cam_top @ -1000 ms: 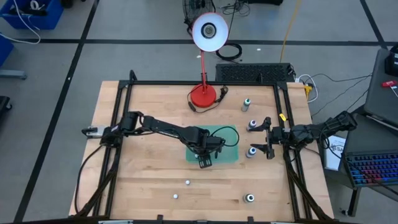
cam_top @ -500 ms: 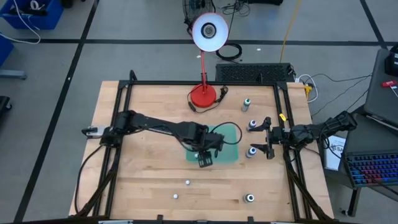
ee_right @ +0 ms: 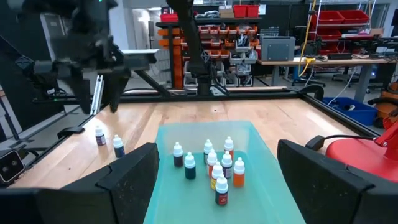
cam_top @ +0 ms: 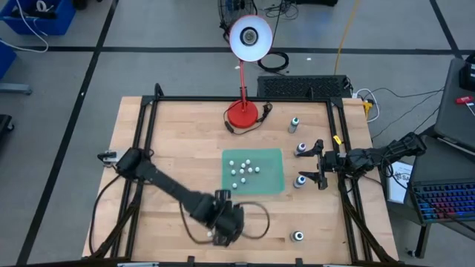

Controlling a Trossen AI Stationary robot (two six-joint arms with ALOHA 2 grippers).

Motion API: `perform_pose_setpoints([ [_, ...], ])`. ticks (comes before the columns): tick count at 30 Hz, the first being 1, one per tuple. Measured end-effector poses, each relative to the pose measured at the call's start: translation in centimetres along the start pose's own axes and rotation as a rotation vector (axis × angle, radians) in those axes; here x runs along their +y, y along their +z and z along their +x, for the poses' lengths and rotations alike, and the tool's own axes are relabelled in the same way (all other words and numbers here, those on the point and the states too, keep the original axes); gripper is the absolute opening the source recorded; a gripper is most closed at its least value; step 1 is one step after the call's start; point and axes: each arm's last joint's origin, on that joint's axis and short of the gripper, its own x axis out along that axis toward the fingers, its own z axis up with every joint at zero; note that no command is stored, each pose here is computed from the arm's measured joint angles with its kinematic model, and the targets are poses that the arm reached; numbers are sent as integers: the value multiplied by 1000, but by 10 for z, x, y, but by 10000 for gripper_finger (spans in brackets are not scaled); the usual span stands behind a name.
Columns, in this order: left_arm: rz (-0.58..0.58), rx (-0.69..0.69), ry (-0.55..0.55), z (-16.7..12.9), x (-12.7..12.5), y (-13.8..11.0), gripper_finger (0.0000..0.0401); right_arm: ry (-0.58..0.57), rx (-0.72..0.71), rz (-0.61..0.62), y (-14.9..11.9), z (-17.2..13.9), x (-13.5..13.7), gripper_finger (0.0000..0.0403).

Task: Pick & Place food coloring
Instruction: Put the small blue food coloring bottle into the green bin

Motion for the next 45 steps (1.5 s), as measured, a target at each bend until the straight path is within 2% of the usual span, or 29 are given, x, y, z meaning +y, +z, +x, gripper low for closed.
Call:
perform_pose_setpoints([
  [3,68,-16,16,11,-15,-13,225,0,0,0,0,0,0,313],
  [6,94,-36,78,21,-18,-22,225,-1,1,0,0,0,0,313],
  [12,1,7,163,40,1,-30,225,0,0,0,0,0,0,313],
  [18,-117,90,94,57,20,-37,225,0,1,0,0,0,0,313],
  [23,-87,145,100,68,23,-44,225,0,1,0,0,0,0,313],
  [27,-91,102,83,61,21,-39,225,0,1,0,0,0,0,313],
  [31,-82,134,96,65,23,-42,225,-1,1,0,0,0,0,313],
  [36,-96,225,32,57,21,-48,225,0,1,0,0,0,0,313],
  [40,-63,224,-70,40,6,-53,225,0,0,0,0,0,0,313],
  [43,-17,185,-89,21,-7,-59,225,-1,0,0,0,0,0,313],
  [45,-66,180,-91,8,-13,-65,225,0,1,-1,0,0,0,313],
])
